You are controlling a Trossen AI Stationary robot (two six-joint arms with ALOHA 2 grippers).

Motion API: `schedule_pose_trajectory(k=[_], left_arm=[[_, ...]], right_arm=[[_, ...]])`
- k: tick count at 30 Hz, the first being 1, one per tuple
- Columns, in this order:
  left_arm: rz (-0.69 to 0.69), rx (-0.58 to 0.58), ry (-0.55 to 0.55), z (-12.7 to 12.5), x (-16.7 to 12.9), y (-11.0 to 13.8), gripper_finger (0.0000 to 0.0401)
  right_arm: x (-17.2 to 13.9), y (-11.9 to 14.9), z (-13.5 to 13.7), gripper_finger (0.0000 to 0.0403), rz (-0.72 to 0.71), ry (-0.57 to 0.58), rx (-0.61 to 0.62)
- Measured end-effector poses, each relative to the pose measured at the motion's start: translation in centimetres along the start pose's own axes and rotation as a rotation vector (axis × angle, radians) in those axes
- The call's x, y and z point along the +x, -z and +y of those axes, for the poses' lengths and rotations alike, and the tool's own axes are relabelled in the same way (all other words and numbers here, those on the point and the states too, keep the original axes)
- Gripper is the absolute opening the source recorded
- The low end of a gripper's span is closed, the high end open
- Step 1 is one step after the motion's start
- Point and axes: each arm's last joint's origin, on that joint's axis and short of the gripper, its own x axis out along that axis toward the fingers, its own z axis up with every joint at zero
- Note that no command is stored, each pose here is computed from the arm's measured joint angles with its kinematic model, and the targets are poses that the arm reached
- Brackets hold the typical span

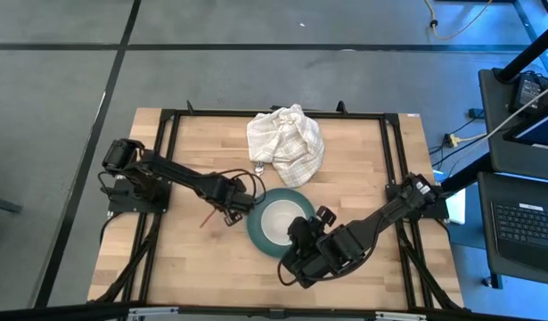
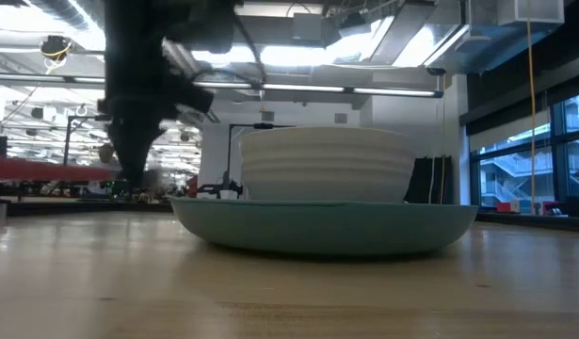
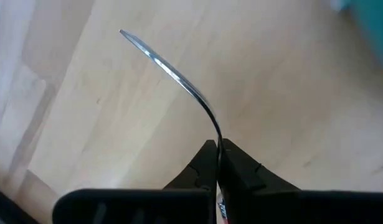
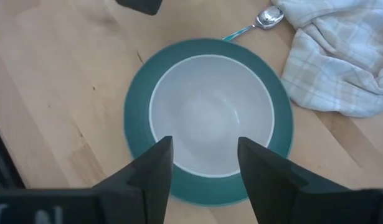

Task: Set table place
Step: Move the pink fork to the left of the green plate on the table

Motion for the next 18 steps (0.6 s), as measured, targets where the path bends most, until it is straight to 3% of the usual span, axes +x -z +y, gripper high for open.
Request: schedule_pose_trajectory(k=[12,18], left_arm=[[-0.002,-0.164,-0.016,-1.2,0.0,0.9,0.0001],[0.045,-0.235,-0.053,-2.8,1.8,2.0,0.0]], right_arm=[[1.0,-1.2,-1.1,0.0181,0.018,0.058,0.008],[1.2,-1.3,-2.2,0.0181,0.051,0.135,-0.027]])
